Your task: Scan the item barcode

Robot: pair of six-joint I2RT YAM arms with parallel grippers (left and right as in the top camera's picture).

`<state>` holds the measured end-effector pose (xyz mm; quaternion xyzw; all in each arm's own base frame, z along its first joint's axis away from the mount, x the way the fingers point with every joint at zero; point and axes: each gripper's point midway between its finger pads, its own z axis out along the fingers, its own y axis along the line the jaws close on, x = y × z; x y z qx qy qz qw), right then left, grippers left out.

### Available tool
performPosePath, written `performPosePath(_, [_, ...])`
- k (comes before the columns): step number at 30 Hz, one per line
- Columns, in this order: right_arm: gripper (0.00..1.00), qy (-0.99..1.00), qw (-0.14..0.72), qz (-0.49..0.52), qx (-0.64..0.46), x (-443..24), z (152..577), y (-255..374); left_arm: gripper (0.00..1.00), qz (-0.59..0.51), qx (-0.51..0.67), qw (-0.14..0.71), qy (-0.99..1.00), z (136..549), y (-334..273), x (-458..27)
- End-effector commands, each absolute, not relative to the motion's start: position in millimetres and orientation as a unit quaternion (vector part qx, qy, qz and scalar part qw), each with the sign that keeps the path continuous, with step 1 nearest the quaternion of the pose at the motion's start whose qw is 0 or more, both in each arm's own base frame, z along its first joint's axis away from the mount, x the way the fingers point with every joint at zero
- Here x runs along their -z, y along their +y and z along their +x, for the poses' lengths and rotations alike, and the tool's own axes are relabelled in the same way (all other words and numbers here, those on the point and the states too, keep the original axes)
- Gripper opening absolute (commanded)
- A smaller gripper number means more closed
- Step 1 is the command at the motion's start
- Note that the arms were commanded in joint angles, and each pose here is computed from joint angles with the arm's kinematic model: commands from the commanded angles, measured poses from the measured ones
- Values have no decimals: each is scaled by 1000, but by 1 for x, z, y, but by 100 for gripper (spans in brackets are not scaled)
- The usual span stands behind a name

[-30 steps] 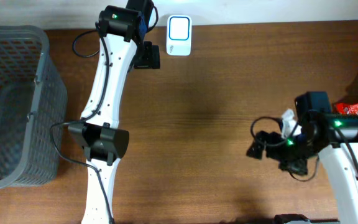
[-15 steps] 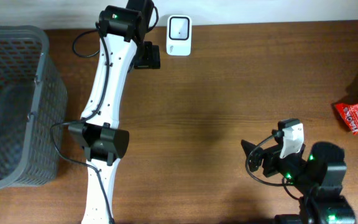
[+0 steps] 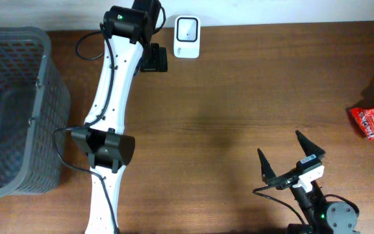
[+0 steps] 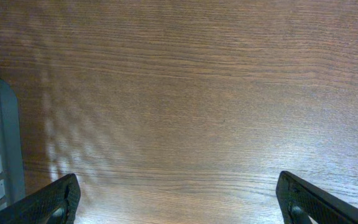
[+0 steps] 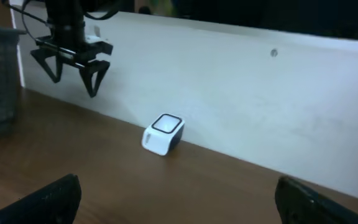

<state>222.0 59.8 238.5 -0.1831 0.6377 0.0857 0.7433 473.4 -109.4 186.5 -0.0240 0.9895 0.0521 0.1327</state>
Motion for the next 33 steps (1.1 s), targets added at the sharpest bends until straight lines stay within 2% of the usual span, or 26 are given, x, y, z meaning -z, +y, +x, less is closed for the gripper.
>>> performPosePath(1, [98,641,748,-166,-48,-231,228,50,99,-27,-50,137,989,474,-112,-189])
performPosePath(11, [99,623,771,-132,-11,-222,238,34,99,-25,-49,137,989,473,-114,-189])
performPosePath(17, [98,725,684,-72,-24,-160,245,20,99,-25,-49,137,989,473,-114,-189])
performPosePath(25, [98,727,683,-65,-18,-159,245,16,99,-25,-49,137,989,473,-114,-189])
performPosePath(27, [98,732,680,-15,-21,-157,246,5,99,-25,-49,137,989,473,-114,-189])
performPosePath(33, [98,733,679,1,-30,-156,246,4,99,-25,-49,137,989,473,-114,-189])
